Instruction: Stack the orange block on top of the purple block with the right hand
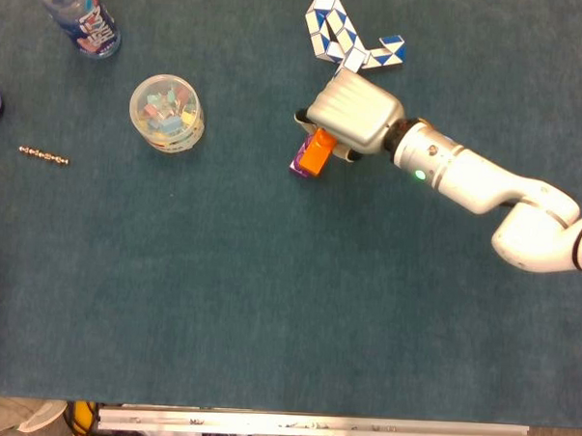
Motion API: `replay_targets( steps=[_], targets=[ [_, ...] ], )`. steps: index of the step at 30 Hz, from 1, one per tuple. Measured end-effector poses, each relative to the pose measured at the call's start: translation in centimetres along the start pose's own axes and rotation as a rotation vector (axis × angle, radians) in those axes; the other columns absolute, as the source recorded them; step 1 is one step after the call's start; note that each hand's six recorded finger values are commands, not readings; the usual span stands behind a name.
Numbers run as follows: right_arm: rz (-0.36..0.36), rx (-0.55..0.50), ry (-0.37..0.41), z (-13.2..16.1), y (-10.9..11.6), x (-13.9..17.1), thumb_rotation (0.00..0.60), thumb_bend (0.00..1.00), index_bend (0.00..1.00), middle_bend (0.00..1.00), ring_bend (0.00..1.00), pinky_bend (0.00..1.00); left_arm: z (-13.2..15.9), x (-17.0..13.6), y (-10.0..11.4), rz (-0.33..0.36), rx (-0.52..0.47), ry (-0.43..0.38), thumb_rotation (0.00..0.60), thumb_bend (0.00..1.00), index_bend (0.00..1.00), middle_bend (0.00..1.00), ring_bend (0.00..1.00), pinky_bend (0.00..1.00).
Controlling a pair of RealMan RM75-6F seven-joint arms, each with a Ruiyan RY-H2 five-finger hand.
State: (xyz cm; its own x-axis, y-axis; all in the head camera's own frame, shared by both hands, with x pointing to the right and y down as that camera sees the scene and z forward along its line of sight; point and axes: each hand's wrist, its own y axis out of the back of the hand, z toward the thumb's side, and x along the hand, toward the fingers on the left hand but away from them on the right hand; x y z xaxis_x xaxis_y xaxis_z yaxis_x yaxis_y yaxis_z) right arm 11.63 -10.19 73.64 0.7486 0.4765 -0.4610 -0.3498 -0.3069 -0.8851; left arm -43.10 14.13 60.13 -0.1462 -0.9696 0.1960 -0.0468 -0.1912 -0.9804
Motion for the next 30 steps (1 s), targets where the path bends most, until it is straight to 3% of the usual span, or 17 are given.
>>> replay_targets(
  steps=[13, 30],
  targets=[
    [-0.002, 0.019, 0.053, -0.1, -0.5, -2.1, 0.6, 0.24, 0.61, 0.91, 0.9, 0.93, -0.4, -0.1, -0.1, -0.004, 0.008, 0.028, 0.6, 0.16, 0.24, 0.25, 0.23, 0.25],
    [0.011, 0.023, 0.057, -0.3, -1.1, -2.8, 0.6, 0.24, 0.61, 0.91, 0.9, 0.93, -0.6, 0.0, -0.1, -0.003, 0.012, 0.037, 0.6, 0.16, 0.24, 0.25, 0.23, 0.25]
  ],
)
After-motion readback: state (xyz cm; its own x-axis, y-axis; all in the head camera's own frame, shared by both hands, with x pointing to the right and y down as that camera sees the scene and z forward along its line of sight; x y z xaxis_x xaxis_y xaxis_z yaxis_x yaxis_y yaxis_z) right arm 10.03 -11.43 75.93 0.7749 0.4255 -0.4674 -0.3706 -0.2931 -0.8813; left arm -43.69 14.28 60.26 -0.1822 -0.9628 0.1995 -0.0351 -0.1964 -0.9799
